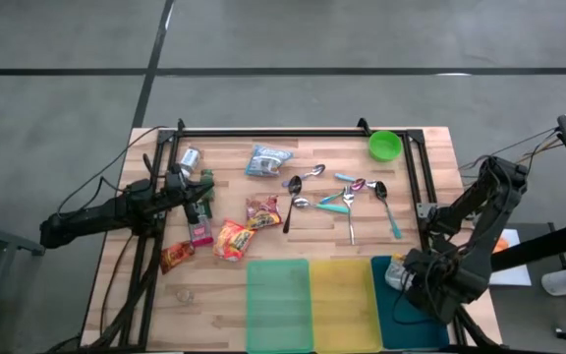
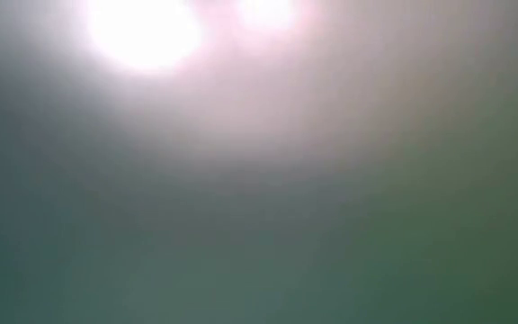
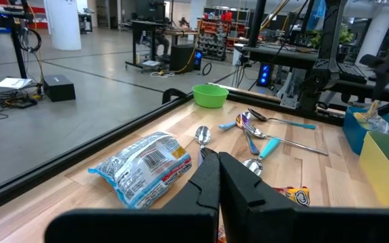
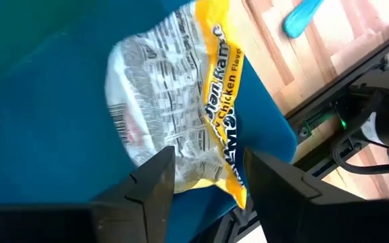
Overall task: Pick & Place Food Item
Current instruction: Put the yellow noodle pack into the blue bin, then put the red noodle pack into the blue bin
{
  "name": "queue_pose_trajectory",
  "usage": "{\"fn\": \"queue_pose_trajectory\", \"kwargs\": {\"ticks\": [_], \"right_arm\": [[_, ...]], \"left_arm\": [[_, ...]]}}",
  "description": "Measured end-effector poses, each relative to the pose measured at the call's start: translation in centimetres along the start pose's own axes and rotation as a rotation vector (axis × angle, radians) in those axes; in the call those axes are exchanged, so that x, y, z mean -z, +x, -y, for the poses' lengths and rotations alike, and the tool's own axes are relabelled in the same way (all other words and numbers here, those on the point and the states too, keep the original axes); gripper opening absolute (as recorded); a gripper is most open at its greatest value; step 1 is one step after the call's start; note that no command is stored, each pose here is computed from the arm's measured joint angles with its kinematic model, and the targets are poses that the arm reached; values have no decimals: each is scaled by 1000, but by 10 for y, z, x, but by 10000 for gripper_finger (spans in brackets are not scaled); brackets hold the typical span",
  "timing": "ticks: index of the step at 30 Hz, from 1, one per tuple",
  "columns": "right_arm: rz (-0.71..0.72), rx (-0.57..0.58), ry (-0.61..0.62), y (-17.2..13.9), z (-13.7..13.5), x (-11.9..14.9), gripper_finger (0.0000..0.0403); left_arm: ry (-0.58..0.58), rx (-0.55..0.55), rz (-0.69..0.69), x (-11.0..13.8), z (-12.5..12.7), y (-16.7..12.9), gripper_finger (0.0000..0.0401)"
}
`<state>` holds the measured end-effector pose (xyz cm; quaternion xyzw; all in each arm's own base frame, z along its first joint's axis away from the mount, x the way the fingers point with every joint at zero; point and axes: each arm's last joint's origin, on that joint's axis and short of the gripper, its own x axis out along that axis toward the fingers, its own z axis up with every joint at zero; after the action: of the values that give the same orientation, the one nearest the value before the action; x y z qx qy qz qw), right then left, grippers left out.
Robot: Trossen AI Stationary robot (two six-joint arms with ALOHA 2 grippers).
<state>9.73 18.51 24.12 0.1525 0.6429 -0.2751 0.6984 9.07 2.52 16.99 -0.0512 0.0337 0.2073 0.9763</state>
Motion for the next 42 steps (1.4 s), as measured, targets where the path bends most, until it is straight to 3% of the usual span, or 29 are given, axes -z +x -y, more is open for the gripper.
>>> {"fn": "queue_pose_trajectory", "kwargs": {"ticks": [5,13,16,22,29,37,42], "right_arm": [[125,-4,-1,-28,3,-7,180],[662,-80,-30,-50,3,-25,180],[767,-56,-63,-51,4,-33,180],[868,46,-90,-45,8,-55,180],[830,191,-72,-29,15,-88,180],[811,223,-133,-6,6,-135,180],[790,175,-176,7,3,-166,180]], "left_arm": [[0,0,0,0,0,0,0],[0,0,0,0,0,0,0],[0,0,0,0,0,0,0],[0,0,0,0,0,0,0],[0,0,0,0,0,0,0],[0,0,0,0,0,0,0],[0,0,0,0,0,0,0]]}}
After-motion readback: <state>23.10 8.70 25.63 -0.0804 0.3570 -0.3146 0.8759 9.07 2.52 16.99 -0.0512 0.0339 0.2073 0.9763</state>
